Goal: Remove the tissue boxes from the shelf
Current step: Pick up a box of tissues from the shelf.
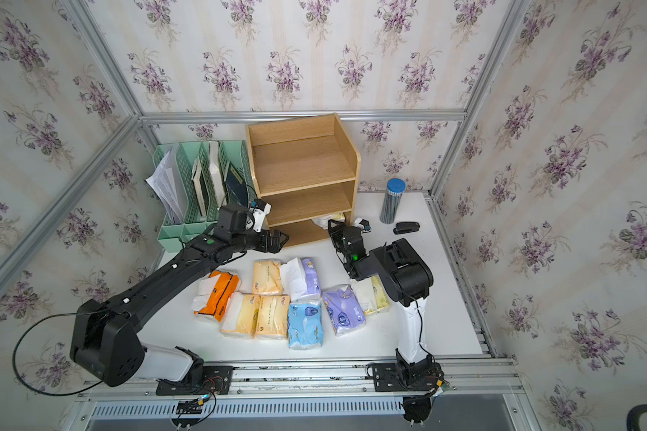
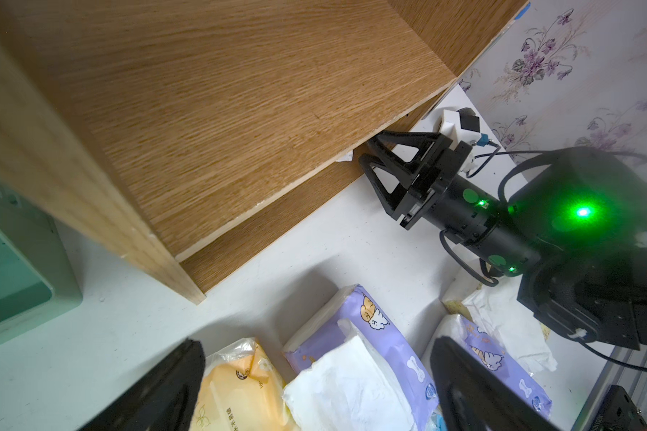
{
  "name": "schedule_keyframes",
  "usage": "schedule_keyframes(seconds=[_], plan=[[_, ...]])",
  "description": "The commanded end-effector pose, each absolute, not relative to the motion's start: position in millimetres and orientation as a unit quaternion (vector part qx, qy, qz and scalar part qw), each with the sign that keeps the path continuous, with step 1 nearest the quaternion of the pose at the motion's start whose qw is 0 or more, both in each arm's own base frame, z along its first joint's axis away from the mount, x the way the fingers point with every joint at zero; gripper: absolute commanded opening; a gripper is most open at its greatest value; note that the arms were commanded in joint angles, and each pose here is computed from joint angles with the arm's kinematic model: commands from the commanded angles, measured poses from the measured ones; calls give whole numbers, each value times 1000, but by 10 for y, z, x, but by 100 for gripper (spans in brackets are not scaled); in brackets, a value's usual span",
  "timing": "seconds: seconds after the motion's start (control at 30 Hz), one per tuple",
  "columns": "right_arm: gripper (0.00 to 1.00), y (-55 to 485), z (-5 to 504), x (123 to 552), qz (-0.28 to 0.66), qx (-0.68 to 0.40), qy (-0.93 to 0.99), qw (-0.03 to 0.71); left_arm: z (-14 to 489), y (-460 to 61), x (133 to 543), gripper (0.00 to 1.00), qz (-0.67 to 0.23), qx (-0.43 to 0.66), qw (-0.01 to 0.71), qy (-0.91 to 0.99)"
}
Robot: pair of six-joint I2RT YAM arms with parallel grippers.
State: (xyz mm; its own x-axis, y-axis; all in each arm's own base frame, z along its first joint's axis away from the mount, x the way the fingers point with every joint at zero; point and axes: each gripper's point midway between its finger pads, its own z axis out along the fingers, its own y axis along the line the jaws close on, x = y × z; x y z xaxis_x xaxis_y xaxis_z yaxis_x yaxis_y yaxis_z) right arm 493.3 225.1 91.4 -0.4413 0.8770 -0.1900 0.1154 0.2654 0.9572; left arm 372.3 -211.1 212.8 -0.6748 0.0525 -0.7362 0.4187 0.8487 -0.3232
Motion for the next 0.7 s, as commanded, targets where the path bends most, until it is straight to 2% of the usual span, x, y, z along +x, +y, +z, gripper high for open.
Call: schedule_keyframes(seconds=[0.0, 0.47, 0.57, 0.67], plan=[[48, 2242, 875, 5030, 478, 368, 695, 391, 2212, -2138, 3732, 99, -245, 147, 394, 874], [48, 2252, 537, 5210, 417, 401, 731, 361, 2224, -2163, 3719, 99, -250, 154, 393, 871], [43, 2266, 476, 5236, 404, 401, 742, 354, 2222, -2159, 3716, 99, -250, 154, 393, 871], [28, 2275, 469, 5266, 397, 399, 748, 353, 2199, -2159, 3710, 99, -250, 154, 391, 872]])
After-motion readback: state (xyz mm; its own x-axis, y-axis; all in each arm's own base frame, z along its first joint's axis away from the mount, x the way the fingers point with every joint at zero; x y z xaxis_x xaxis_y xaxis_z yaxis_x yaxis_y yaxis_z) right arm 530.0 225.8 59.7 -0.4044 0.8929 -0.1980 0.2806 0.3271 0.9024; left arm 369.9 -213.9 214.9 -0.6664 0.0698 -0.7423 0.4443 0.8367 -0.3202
